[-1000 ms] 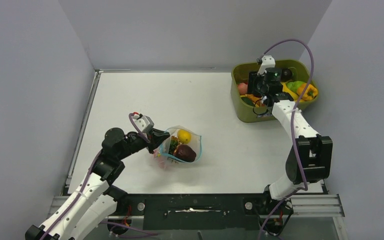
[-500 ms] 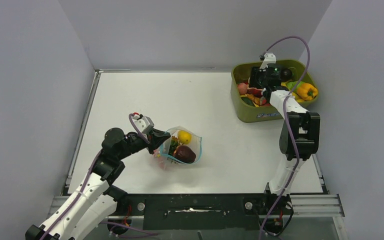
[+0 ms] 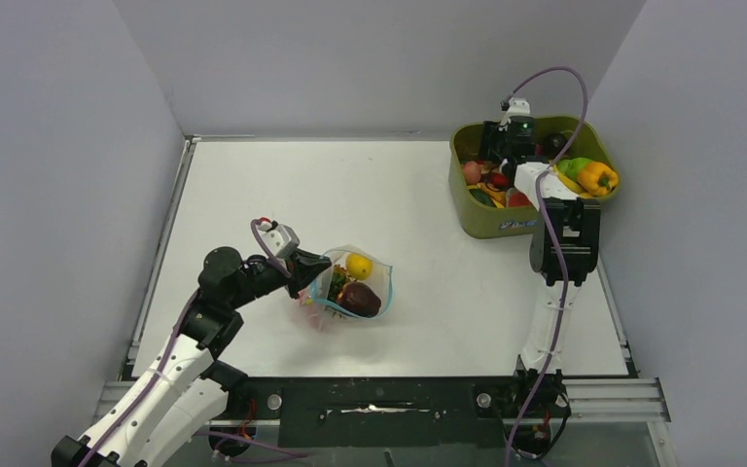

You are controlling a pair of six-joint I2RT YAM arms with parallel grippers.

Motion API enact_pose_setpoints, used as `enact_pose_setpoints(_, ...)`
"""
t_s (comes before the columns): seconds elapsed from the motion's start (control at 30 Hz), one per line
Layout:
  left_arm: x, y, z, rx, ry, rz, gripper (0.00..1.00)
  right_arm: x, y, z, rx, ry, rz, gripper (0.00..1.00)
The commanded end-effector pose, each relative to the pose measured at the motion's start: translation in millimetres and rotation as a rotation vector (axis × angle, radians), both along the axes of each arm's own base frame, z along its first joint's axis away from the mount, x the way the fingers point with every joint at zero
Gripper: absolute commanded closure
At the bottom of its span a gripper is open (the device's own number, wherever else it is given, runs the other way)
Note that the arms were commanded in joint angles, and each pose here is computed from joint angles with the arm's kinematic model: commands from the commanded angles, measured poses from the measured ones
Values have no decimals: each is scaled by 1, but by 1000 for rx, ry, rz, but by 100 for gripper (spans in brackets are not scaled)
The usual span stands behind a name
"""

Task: Place the food in the zip-top bag and seal the zipper
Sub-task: Pick up the fake vegetable from the bin.

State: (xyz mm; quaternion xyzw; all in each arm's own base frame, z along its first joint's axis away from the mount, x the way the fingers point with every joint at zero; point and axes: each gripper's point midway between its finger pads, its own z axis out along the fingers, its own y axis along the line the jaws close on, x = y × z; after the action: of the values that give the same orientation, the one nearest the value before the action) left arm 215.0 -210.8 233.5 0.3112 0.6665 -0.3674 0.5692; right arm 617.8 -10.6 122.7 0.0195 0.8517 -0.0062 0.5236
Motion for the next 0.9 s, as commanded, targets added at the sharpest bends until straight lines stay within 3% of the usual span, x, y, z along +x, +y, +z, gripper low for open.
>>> enact_pose_setpoints(0.0,-6,-3,12,-18,-47,-50,100,15,-4,23,9,-61,-30,37)
enact_pose_setpoints(0.87,-7,-3,14,-26,-49,-54,100,13,-12,-16,-73,70,-75,45)
